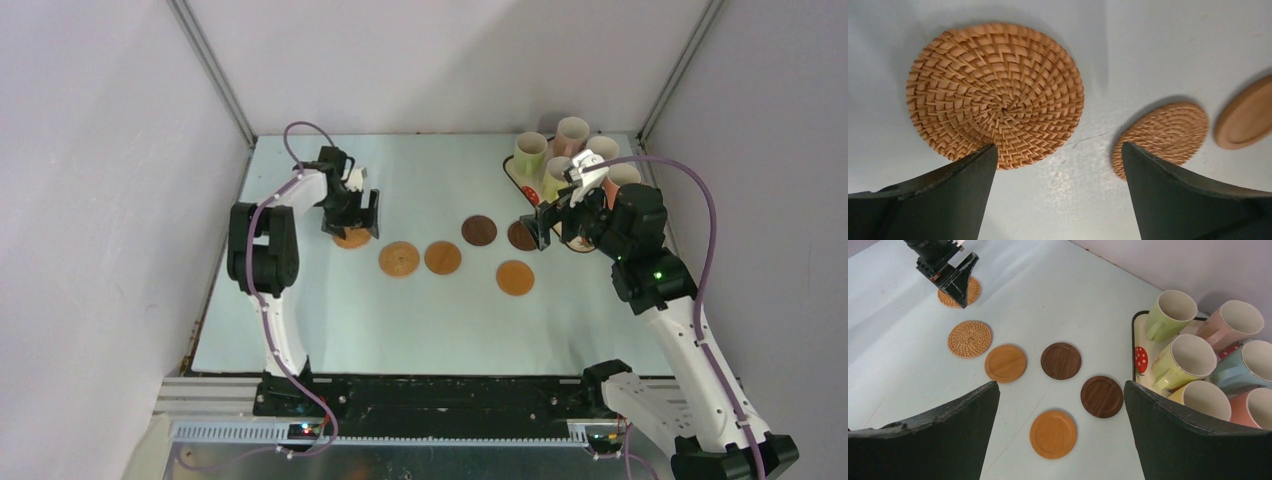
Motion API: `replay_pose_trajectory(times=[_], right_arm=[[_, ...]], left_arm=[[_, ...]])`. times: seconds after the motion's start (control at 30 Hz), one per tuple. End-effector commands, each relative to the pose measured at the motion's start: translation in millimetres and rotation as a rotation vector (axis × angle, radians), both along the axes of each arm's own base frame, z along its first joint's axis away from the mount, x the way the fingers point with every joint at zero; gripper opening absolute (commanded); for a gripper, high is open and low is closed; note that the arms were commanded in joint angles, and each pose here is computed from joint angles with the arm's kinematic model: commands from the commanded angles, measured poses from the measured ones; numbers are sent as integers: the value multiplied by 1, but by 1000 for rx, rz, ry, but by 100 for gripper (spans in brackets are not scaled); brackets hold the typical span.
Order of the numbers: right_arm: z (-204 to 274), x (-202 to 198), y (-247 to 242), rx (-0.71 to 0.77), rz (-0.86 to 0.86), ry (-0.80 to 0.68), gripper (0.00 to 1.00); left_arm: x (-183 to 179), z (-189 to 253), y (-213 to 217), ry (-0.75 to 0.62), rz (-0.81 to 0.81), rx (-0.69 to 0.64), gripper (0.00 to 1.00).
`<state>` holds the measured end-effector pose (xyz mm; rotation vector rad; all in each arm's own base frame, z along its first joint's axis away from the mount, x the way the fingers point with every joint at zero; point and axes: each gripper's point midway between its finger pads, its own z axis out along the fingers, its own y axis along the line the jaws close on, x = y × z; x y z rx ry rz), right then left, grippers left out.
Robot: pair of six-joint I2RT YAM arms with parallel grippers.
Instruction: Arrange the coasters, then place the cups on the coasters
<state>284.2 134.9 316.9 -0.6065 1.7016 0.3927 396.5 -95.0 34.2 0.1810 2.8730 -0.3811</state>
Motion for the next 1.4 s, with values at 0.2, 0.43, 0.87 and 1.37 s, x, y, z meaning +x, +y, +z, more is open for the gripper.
replay_pose_trajectory(times=[0.2,0.43,0.87,1.37], right_arm=[[13,8,-8,6,-39,-60,100],[7,13,-10,-2,-50,-50,100],[-8,28,1,16,-52,5,100],[-21,132,121,409,225,488,94]], left_arm=[[16,-5,-31,44,69,-141,100],[57,-2,-63,28,28,-189,100],[115,114,-80,-321,-22,-306,100],[147,60,-56,-280,111,-263,100]])
